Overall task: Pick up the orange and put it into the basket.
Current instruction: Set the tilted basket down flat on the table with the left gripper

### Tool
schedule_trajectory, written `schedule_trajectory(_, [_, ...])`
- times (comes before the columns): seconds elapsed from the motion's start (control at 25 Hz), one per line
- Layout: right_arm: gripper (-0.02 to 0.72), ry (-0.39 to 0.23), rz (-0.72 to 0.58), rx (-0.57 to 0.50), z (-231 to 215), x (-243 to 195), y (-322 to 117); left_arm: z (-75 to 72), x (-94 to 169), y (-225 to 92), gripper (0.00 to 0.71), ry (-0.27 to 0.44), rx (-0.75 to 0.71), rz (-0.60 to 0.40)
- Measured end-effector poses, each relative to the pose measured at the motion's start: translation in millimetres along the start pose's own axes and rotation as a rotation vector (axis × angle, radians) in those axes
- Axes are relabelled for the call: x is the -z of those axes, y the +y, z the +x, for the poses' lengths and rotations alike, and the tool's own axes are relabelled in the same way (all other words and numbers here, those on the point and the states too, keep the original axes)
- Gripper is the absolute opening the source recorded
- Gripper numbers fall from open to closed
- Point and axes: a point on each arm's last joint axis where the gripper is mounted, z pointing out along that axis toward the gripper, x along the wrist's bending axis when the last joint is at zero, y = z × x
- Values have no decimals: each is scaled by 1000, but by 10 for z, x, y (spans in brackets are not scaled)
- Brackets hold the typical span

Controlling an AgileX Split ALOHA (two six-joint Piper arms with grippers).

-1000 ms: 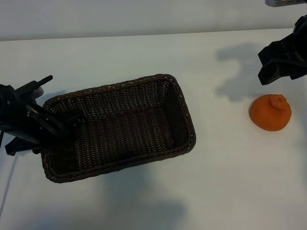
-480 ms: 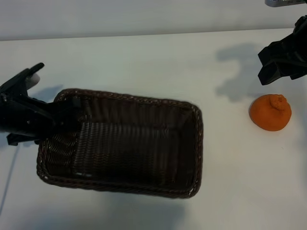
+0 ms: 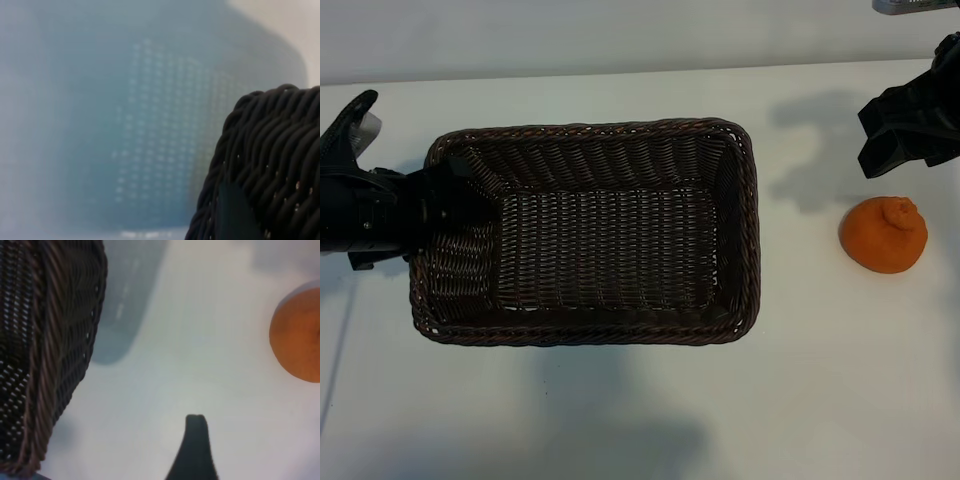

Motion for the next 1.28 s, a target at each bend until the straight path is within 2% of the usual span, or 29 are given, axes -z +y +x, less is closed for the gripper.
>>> schedule_trajectory(0.28, [571,0,0,0,0,0,0,-107,-106,296,375,-29,-16,-14])
schedule_trajectory(0.52, [571,0,0,0,0,0,0,-122,-296,479,374,-29,8,5])
schedule_trajectory(0.92, [571,0,0,0,0,0,0,-335,-858,407,374,-15,-24,106])
schedule_trajectory(1.28, [571,0,0,0,0,0,0,-211,-1065,368,374,27,17,136])
